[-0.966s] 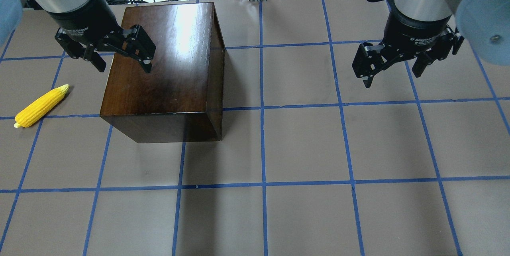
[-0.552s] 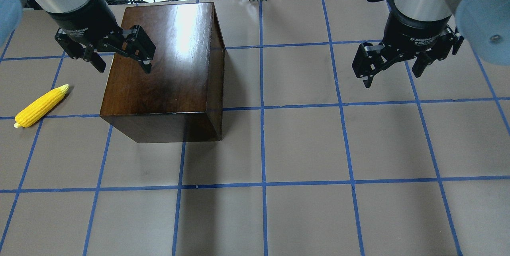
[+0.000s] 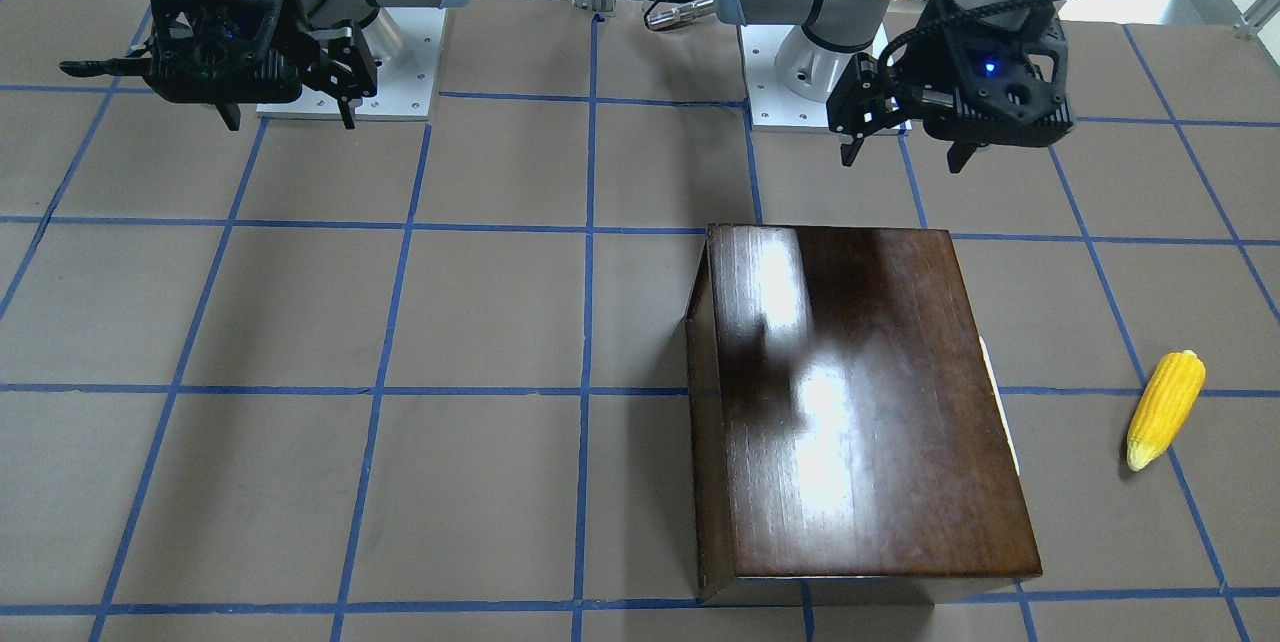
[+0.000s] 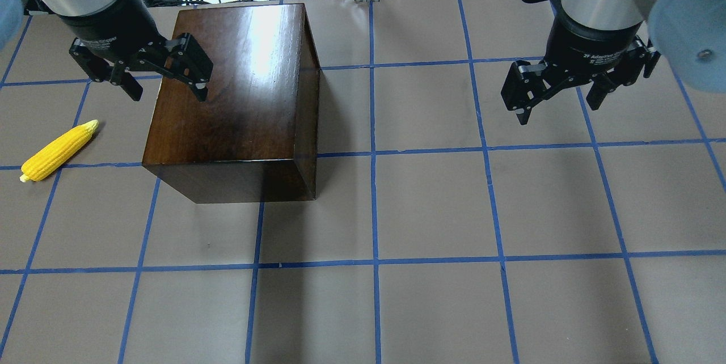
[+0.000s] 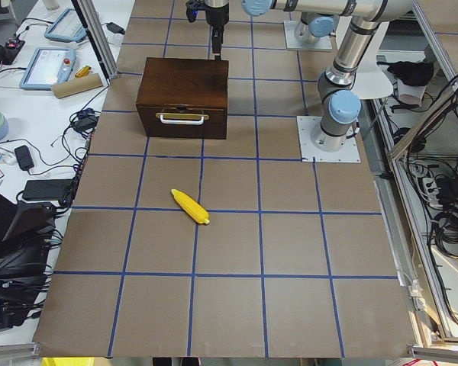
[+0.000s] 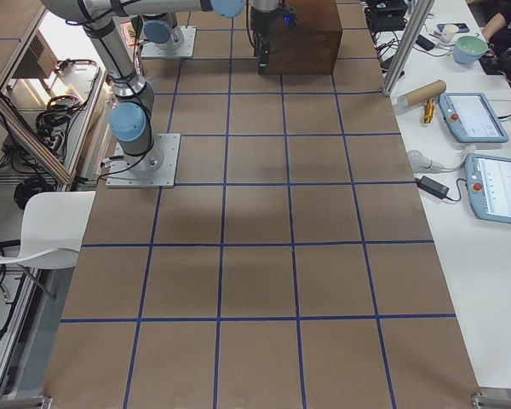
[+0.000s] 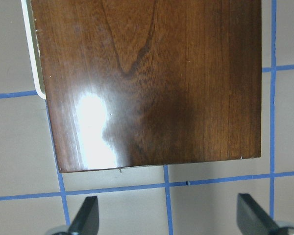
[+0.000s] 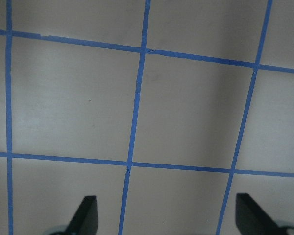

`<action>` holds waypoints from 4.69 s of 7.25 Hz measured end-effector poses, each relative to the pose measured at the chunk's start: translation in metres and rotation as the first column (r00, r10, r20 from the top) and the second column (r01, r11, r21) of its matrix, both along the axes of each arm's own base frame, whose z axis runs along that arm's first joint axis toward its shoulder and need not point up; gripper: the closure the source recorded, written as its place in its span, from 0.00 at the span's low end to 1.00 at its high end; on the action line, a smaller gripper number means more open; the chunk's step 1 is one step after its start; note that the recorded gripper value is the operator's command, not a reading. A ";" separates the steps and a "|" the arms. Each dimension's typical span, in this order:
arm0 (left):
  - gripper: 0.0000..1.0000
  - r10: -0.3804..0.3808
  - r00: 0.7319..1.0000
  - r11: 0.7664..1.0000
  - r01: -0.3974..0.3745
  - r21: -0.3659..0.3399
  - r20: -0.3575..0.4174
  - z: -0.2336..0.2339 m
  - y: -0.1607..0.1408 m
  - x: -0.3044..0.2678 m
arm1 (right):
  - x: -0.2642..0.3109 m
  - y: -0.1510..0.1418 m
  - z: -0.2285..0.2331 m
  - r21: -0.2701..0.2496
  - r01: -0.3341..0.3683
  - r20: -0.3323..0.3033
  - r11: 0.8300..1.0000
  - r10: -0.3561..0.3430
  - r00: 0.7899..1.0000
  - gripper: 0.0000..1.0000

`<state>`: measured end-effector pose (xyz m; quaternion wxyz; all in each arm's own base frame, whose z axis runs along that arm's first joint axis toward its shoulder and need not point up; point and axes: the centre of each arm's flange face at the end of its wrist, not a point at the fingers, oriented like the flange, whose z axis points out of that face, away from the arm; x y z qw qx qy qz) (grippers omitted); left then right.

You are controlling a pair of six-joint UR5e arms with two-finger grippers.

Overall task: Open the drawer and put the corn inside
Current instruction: 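Move the left gripper off the cabinet toward its drawer side, then hook the left gripper onto the white drawer handle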

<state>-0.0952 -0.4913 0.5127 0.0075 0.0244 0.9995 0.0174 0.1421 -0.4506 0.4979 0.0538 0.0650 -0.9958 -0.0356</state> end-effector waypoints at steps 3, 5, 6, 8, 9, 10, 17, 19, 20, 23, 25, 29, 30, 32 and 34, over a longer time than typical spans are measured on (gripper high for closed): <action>0.00 0.069 0.998 0.997 -0.070 0.022 0.011 -0.008 -0.013 0.110 | 0.000 0.000 0.000 0.000 -0.001 -0.001 1.000 0.001 1.000 0.00; 0.00 0.051 0.999 0.998 -0.051 0.025 0.003 -0.020 -0.020 0.179 | 0.000 0.000 0.000 0.000 -0.001 -0.001 1.000 0.001 1.000 0.00; 0.00 0.037 0.999 0.999 -0.037 0.013 0.006 -0.027 -0.026 0.205 | 0.000 0.000 0.000 0.000 -0.001 -0.001 1.000 0.001 1.000 0.00; 0.00 0.026 1.000 0.999 -0.026 0.023 0.000 -0.057 -0.046 0.231 | 0.000 0.000 0.000 0.000 -0.001 -0.001 1.000 0.001 1.000 0.00; 0.00 0.025 1.000 0.999 -0.024 0.032 -0.004 -0.079 -0.061 0.240 | 0.000 0.000 0.000 0.000 -0.002 -0.001 1.000 0.002 1.000 0.00; 0.00 0.025 1.000 0.999 -0.024 0.039 -0.007 -0.103 -0.075 0.249 | 0.000 0.000 0.000 0.000 -0.001 -0.001 1.000 0.001 1.000 0.00; 0.00 0.029 0.976 1.000 -0.028 0.007 -0.216 -0.199 -0.125 0.256 | 0.000 0.000 0.000 0.000 0.000 0.000 1.000 0.000 1.000 0.00; 0.00 0.032 0.942 0.999 -0.036 -0.006 -0.333 -0.201 -0.127 0.244 | 0.000 0.000 0.000 0.001 -0.001 0.000 1.000 0.001 1.000 0.00; 0.00 0.029 0.935 0.999 -0.033 -0.006 -0.353 -0.204 -0.127 0.241 | 0.000 0.000 0.000 0.000 -0.001 0.000 1.000 0.001 1.000 0.00; 0.00 0.022 0.921 1.000 -0.025 -0.005 -0.389 -0.214 -0.131 0.235 | 0.000 0.000 0.000 0.000 -0.001 0.000 1.000 0.001 1.000 0.00; 0.00 0.024 0.915 1.000 -0.025 0.004 -0.402 -0.223 -0.133 0.234 | 0.000 0.000 0.000 0.000 -0.001 -0.001 1.000 0.001 1.000 0.00; 0.00 0.025 0.911 1.000 -0.016 0.025 -0.411 -0.242 -0.140 0.228 | 0.000 0.000 0.000 0.001 -0.001 0.000 1.000 0.001 1.000 0.00; 0.00 0.025 0.911 0.999 -0.015 0.028 -0.412 -0.245 -0.140 0.227 | 0.000 0.000 0.000 0.000 0.000 0.000 1.000 0.000 1.000 0.00; 0.00 0.027 0.910 0.999 -0.015 0.032 -0.413 -0.248 -0.143 0.228 | 0.000 0.000 0.000 -0.001 -0.001 -0.001 1.000 0.001 1.000 0.00; 0.00 0.031 0.911 0.999 -0.018 0.035 -0.411 -0.250 -0.144 0.230 | 0.000 0.000 0.000 -0.001 -0.001 -0.001 1.000 0.001 1.000 0.00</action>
